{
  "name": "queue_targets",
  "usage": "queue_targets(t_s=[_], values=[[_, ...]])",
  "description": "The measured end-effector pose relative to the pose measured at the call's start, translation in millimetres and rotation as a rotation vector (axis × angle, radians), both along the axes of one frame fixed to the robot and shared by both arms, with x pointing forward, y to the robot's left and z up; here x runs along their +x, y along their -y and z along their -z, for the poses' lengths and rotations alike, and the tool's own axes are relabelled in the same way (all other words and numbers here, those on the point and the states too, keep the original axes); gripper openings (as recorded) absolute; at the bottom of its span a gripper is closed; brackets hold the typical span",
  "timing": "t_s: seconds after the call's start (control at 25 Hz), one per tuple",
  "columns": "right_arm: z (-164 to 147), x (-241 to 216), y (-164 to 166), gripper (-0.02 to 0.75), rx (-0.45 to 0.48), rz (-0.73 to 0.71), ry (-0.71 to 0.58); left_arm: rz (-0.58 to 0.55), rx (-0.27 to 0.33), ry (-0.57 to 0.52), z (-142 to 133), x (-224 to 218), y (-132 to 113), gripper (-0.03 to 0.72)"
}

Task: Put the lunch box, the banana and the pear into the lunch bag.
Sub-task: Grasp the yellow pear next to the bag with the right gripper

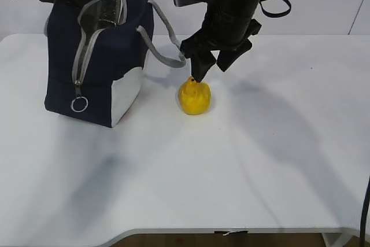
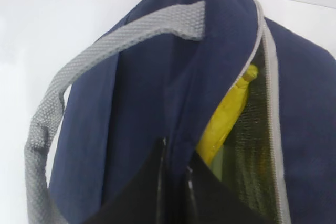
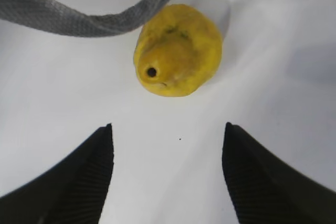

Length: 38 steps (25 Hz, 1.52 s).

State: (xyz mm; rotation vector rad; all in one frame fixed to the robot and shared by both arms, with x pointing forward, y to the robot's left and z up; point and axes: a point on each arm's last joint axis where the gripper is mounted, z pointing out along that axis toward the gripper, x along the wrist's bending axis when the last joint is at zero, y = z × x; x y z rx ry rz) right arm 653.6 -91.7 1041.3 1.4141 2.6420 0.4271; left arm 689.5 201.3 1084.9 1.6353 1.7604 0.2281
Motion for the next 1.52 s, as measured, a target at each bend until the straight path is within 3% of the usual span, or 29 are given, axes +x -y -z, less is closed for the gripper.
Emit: queue_targets(t_s=[0.4,0.64,1.24,1.52], values=[[2,-13,-24,0.524,-0.102,-0.114,0.049,0.000,0.000,0.000,0,0,0,0.002],[28,-5,-25,0.525,-0.194,-0.131,0.036,0.000,0.000,-0.002,1,0,0,0.002],[32,2,-31,0.526,-0.148,-0.147,0.091,0.000,0.000,-0.002,1,0,0,0.002],[50,7,-34,0.525,-0.153,-0.152,0.078,0.000,-0.001,-0.002,1,0,0,0.002]])
